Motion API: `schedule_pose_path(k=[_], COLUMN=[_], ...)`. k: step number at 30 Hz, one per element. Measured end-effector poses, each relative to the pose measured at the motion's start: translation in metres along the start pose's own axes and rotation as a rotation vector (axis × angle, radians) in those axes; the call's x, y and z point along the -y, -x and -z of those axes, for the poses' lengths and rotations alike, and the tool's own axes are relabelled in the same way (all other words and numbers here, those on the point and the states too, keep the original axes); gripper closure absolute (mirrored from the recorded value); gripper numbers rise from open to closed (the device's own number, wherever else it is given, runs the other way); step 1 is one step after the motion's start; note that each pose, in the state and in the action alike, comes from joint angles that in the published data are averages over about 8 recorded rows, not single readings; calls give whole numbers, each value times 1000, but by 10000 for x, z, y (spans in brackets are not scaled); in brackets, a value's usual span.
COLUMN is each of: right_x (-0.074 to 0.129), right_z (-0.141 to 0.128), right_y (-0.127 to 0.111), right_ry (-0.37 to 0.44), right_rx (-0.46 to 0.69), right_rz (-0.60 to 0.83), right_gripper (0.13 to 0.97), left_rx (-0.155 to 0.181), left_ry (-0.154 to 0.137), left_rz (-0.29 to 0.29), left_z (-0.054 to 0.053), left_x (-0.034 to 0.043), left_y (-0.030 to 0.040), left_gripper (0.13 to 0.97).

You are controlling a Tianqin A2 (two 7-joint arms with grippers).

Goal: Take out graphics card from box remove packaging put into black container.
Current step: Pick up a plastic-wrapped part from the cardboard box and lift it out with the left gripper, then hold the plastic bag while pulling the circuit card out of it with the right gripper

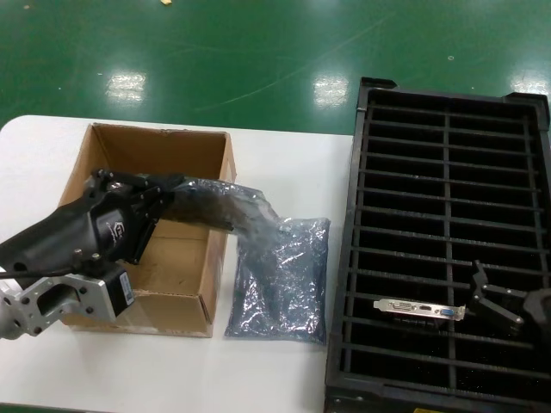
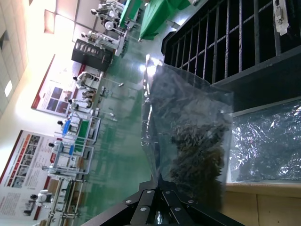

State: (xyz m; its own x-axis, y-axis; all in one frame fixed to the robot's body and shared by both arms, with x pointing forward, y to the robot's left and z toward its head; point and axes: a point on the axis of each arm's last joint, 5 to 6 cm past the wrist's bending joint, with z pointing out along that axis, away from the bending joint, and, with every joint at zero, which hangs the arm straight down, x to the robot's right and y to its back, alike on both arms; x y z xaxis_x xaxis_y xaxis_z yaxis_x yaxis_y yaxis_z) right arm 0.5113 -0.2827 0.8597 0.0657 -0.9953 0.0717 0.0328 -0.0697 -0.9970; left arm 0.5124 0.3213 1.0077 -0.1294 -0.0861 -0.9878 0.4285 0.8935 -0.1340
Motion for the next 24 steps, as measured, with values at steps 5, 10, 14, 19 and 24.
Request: schedule_pose_path(k=[5,10,14,19,24], right_x=[4,22,49,118,185], right_z=[-7,-37,-70,-126,-193], right_y=[-11,-44,-53,-29,18], right_ry=[-3,-19,-45,-87,-105], right_rx=[-2,-5,10,61,139], right_rz=[3,21,41,60,64], right_gripper=[130,130,130,141,158], left_rx=[-1,-1,-1,-1,-1], left_ry=[0,0,0,0,0], left_rz=[5,5,5,5,5], left_z=[4,4,4,4,4], left_x=[7,7,7,7,7], left_y=[-19,-20,-20,-19,-20], left_gripper=[957,957,957,957,957])
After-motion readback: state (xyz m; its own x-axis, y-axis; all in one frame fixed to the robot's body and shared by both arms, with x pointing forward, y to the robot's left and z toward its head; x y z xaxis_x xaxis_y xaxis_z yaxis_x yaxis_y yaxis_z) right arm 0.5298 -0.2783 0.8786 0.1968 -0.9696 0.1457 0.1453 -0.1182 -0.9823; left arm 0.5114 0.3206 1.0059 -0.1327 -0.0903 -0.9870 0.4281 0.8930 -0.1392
